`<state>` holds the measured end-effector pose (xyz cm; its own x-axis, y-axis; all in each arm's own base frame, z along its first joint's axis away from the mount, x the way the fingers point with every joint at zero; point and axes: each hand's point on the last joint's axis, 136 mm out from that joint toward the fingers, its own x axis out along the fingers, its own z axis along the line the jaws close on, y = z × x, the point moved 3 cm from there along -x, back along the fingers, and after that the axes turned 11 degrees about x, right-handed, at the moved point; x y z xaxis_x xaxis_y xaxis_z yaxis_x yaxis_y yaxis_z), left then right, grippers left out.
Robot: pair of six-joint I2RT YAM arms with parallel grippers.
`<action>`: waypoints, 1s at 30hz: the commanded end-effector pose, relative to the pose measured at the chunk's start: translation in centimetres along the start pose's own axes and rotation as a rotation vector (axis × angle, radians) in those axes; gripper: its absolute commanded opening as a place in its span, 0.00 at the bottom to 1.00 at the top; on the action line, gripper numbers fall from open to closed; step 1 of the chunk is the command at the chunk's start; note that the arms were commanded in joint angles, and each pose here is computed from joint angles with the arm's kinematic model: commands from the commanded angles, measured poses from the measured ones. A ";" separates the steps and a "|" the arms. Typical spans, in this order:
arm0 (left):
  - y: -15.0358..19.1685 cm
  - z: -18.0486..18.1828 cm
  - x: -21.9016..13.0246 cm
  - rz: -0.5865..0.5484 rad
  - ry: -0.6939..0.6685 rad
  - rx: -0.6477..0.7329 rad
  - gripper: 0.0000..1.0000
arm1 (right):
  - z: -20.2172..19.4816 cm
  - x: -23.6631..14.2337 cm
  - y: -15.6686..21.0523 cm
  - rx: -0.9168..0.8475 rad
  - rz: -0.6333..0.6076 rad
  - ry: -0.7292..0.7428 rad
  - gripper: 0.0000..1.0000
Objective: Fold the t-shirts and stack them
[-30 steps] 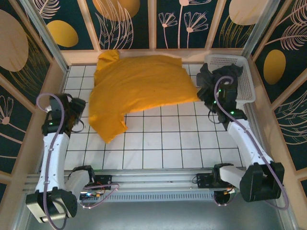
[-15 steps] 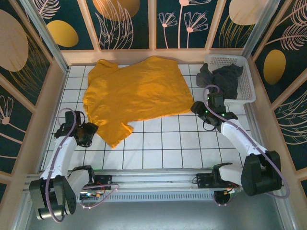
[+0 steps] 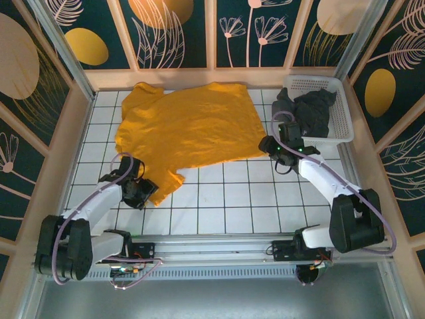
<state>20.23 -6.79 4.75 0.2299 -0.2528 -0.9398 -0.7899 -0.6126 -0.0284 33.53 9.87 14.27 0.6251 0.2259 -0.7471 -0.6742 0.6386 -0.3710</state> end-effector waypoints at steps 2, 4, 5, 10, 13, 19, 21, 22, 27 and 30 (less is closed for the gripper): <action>0.5 -1.5 1.2 0.011 -0.031 0.040 0.53 | 1.3 0.6 -1.1 -0.027 -0.042 -0.006 0.61; 1.0 -1.7 1.9 0.022 -0.068 0.075 0.50 | 1.3 0.9 -1.0 -0.027 -0.036 -0.002 0.61; 1.0 -1.7 2.3 0.023 -0.087 0.094 0.47 | 1.4 1.0 -1.1 -0.023 -0.036 0.000 0.60; -0.1 -1.7 3.4 -0.017 -0.158 0.145 0.07 | 1.3 1.7 -1.2 -0.012 -0.039 0.017 0.60; -1.2 -1.2 2.3 -0.078 -0.237 0.163 0.00 | 0.9 2.4 -1.1 -0.011 -0.034 0.056 0.58; -2.9 0.7 -3.9 -0.298 -0.343 0.125 0.00 | -1.6 3.1 -1.5 0.001 -0.091 0.211 0.58; -3.0 0.7 -5.1 -0.336 -0.330 0.117 0.00 | -1.8 3.7 -1.4 -0.011 -0.084 0.222 0.58; -3.0 0.6 -5.4 -0.341 -0.320 0.113 0.00 | -1.8 4.1 -1.3 -0.020 -0.076 0.229 0.58; -3.1 0.1 -5.5 -0.338 -0.307 0.094 0.00 | -2.4 6.5 -0.3 -0.072 -0.022 0.295 0.55; -3.3 -0.3 -5.3 -0.335 -0.293 0.094 0.00 | -2.5 7.6 -0.3 -0.098 -0.017 0.308 0.50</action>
<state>21.75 -4.10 9.55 0.3332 0.1453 -0.9316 -0.7622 -0.5401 -0.3568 36.83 9.66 7.31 0.4987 0.0100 -0.8667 -0.6993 0.5954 -0.3955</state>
